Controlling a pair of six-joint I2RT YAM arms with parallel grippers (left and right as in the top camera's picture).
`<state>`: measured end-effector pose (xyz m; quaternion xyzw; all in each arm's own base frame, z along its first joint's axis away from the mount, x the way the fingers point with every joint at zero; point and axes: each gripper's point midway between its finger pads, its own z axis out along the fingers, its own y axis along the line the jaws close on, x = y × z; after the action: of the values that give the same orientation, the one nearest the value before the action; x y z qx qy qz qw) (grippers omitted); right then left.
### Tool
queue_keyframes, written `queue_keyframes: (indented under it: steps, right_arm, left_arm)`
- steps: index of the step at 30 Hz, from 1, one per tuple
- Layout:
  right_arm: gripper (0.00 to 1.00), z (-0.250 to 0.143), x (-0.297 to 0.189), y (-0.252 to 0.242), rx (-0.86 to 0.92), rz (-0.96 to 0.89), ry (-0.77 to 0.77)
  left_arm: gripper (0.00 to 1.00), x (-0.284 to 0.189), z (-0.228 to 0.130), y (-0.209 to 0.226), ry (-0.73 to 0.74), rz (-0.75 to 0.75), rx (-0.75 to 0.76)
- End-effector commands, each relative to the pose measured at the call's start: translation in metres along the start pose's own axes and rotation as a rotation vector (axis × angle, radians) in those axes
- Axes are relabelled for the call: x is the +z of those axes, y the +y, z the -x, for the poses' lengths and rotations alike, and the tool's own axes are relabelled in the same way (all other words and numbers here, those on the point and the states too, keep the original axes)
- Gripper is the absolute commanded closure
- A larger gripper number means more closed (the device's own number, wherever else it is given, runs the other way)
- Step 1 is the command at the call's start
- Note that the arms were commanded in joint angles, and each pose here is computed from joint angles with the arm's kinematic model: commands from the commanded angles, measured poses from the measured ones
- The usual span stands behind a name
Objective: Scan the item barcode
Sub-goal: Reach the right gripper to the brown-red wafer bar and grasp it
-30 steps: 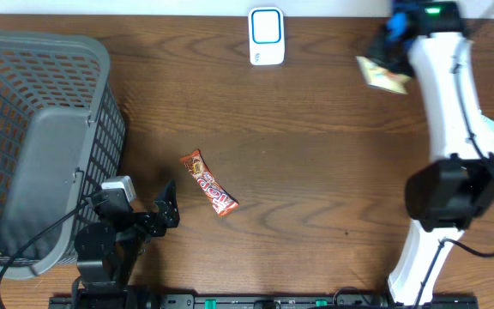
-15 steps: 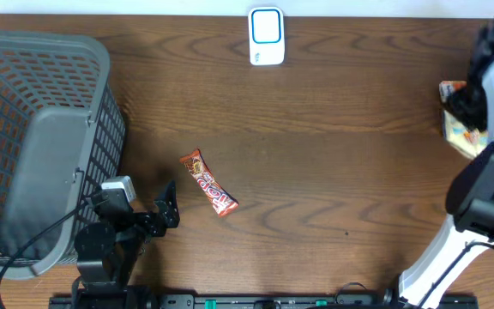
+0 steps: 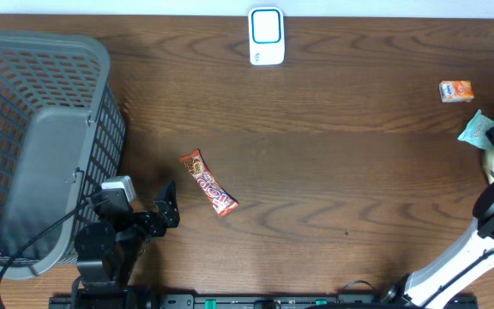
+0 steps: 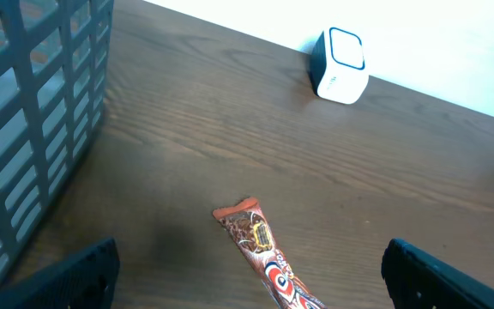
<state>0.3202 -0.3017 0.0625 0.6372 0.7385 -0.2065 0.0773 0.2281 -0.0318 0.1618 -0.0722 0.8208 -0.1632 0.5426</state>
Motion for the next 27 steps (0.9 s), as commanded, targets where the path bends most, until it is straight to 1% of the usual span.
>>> queue_keyframes:
  steps: [1,5,6,9,10,11,14,17,21,22,26,27]
  right_arm:
    - [0.01,0.024,-0.053,0.002,0.043,0.115,-0.066]
    - [0.01,0.011,-0.102,0.023,0.042,0.335,-0.003]
    - [0.01,0.0,-0.128,0.034,0.022,0.437,0.025]
    - [0.01,-0.027,-0.174,0.054,-0.068,0.587,0.054]
    - [0.01,-0.04,-0.19,0.061,-0.123,0.635,0.062]
    - [0.01,-0.063,-0.21,0.072,-0.213,0.695,0.075]
    - [0.01,-0.121,-0.243,0.093,-0.428,0.798,0.125]
    - [0.01,-0.196,-0.268,0.105,-0.666,0.877,0.209]
    - [0.01,-0.287,-0.28,0.099,-0.944,0.905,0.275]
    - [0.01,-0.315,-0.281,0.093,-1.033,0.907,0.291]
    - [0.01,-0.394,-0.282,0.075,-1.311,0.951,0.304]
    - [0.01,-0.43,-0.277,0.068,-1.403,0.976,0.297]
  left_arm:
    - [0.02,0.0,-0.001,0.001,-0.001,0.005,0.014]
    - [0.02,0.0,-0.001,0.001,-0.001,0.005,0.014]
    - [0.02,0.0,-0.001,0.001,-0.001,0.005,0.014]
    - [0.02,0.0,-0.001,0.001,-0.001,0.005,0.014]
    - [0.02,0.0,-0.001,0.001,-0.001,0.005,0.014]
    - [0.02,0.0,-0.001,0.001,-0.001,0.005,0.014]
    - [0.02,0.0,-0.001,0.001,-0.001,0.005,0.014]
    - [0.02,0.0,-0.001,0.001,-0.001,0.005,0.014]
    - [0.02,0.0,-0.001,0.001,-0.001,0.005,0.014]
    - [0.02,0.0,-0.001,0.001,-0.001,0.005,0.014]
    - [0.02,0.0,-0.001,0.001,-0.001,0.005,0.014]
    - [0.02,0.0,-0.001,0.001,-0.001,0.005,0.014]
